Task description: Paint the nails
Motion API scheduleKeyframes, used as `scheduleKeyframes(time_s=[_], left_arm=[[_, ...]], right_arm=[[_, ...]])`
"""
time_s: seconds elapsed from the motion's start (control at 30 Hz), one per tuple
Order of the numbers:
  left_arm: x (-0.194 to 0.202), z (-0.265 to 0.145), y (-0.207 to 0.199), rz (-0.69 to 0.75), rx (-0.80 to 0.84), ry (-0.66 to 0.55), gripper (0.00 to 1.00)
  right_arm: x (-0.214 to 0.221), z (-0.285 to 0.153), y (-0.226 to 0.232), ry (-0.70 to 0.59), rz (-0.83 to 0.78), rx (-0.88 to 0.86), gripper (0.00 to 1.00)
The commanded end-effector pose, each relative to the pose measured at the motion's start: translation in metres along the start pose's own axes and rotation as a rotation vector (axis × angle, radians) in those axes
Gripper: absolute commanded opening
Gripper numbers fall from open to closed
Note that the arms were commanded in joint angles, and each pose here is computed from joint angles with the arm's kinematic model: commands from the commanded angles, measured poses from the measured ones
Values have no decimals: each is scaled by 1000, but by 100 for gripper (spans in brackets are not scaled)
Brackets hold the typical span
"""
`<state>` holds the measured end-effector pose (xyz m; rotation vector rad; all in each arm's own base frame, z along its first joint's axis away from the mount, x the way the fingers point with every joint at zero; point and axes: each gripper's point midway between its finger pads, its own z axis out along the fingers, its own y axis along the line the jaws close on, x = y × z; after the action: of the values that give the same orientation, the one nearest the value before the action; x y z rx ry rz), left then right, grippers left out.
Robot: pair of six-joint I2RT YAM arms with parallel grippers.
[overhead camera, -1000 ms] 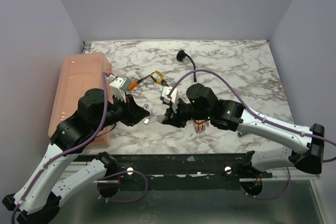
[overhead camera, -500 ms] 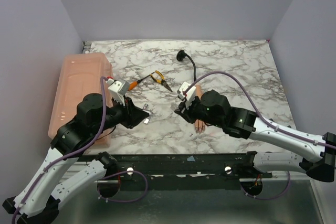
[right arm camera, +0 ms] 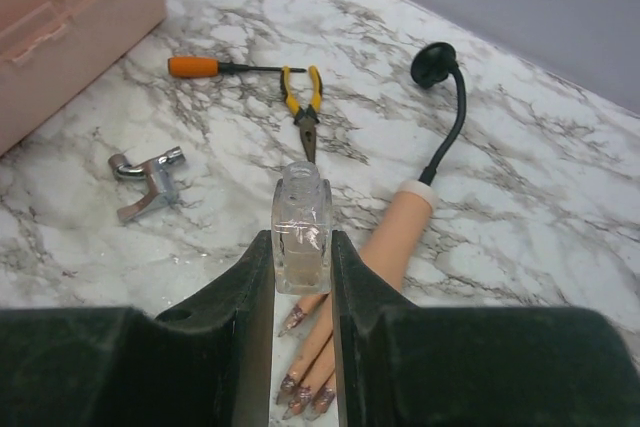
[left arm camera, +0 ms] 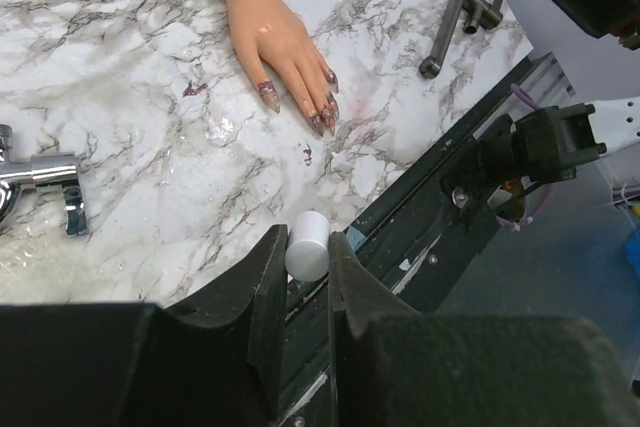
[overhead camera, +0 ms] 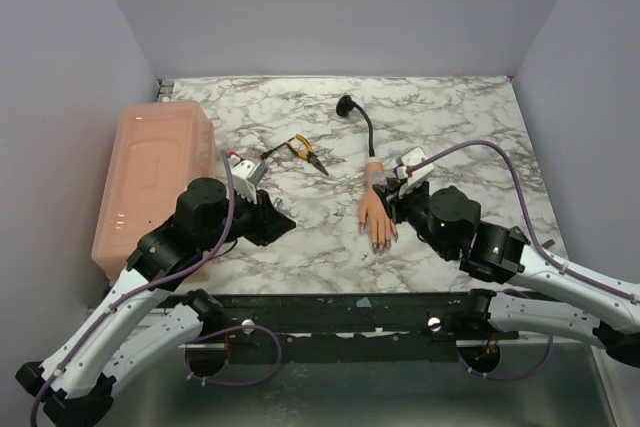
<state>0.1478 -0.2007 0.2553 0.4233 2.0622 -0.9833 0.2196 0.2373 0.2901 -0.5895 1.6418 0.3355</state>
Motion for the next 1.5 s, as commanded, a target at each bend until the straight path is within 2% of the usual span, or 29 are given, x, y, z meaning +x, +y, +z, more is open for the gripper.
scheduleKeyframes(time_s=[0.0, 0.4, 0.63, 0.8, 1.2, 1.47], left_arm=[[-2, 14, -5, 28, 56, -8, 0], [7, 41, -4, 18, 104, 30, 0], [6, 52, -9, 15, 124, 45, 0], [8, 63, -23, 41, 152, 69, 0], [30, 98, -39, 121, 153, 146, 0], [36, 134, -28, 88, 83, 119, 0]], right_arm=[[-9, -15, -39, -56, 63, 167, 0], [-17, -59, -84, -140, 135, 308, 0], [0, -60, -95, -102, 113, 386, 0], [5, -74, -108, -146, 195, 442, 0], [13, -80, -113, -157, 211, 456, 0], [12, -80, -105, -172, 222, 394, 0]])
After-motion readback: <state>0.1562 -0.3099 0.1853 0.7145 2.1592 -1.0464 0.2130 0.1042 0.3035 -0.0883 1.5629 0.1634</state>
